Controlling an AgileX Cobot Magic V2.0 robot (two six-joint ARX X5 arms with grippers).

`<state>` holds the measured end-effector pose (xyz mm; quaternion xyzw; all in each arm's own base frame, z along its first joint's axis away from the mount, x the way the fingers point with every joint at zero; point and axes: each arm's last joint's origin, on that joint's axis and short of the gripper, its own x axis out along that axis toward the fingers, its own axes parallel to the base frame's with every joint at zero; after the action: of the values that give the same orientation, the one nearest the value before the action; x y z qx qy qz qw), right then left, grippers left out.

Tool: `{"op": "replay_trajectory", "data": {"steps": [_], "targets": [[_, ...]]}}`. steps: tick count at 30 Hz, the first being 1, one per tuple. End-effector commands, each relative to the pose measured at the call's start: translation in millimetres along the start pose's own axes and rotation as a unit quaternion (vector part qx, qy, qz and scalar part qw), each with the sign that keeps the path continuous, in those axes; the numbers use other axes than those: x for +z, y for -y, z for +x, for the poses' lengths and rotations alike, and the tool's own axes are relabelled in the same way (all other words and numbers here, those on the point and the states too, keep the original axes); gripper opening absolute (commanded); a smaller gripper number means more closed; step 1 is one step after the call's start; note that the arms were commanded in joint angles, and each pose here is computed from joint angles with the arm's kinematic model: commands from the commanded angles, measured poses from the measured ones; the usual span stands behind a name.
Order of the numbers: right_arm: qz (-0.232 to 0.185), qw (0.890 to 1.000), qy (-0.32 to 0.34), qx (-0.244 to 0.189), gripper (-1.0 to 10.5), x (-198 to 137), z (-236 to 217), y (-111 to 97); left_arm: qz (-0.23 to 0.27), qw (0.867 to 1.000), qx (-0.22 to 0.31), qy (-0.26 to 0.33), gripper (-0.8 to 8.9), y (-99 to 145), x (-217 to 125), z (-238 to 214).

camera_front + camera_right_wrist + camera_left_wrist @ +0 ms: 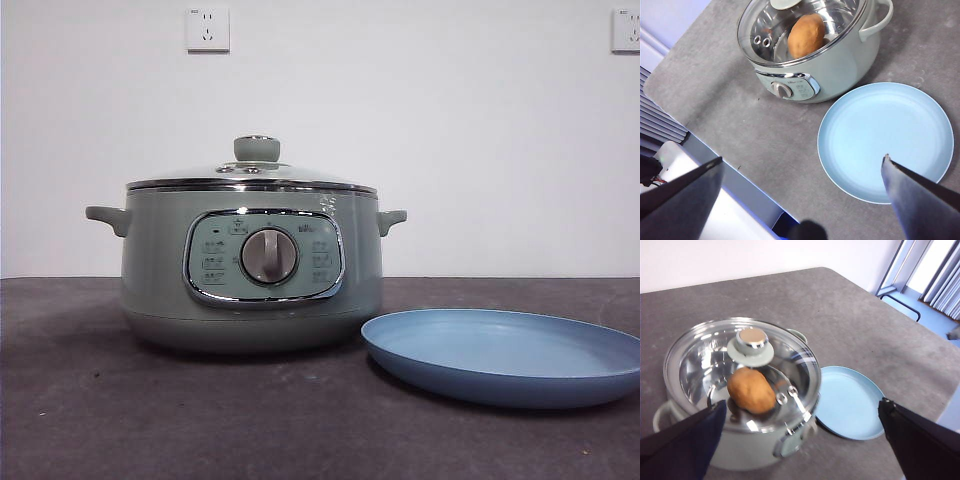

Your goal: Take the potato out from the steamer,put the potato on the plate,close the lid

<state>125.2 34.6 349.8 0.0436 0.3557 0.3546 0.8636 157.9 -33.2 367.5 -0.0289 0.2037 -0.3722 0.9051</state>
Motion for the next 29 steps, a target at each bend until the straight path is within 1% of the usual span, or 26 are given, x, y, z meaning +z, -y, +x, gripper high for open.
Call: {"op": "replay_trajectory", "data": {"steps": [1, 6, 12, 15, 19, 23, 29], "targets": [[0.0, 1.0, 0.003, 0.001, 6.0, 1, 0, -1, 0.011, 1.0, -0.001, -0.005, 5.66, -6, 12, 17], [0.0, 1.0, 0.003, 0.001, 6.0, 1, 0, -1, 0.035, 0.999, -0.011, -0.023, 5.66, -14, 33, 58], [0.0, 1.0, 0.003, 0.001, 6.0, 1, 0, -1, 0.07, 0.996, 0.001, -0.05, 5.66, -23, 51, 114], [0.0, 1.0, 0.003, 0.001, 6.0, 1, 0, -1, 0.074, 0.995, 0.007, -0.06, 5.66, -28, 55, 140], [0.0, 1.0, 0.003, 0.001, 6.0, 1, 0, -1, 0.084, 0.993, 0.01, -0.08, 5.66, -35, 53, 171], [0.0, 1.0, 0.003, 0.001, 6.0, 1, 0, -1, 0.084, 0.992, 0.015, -0.091, 5.66, -44, 44, 198], [0.0, 1.0, 0.003, 0.001, 6.0, 1, 0, -1, 0.076, 0.991, 0.019, -0.112, 5.66, -56, 29, 221]]}}
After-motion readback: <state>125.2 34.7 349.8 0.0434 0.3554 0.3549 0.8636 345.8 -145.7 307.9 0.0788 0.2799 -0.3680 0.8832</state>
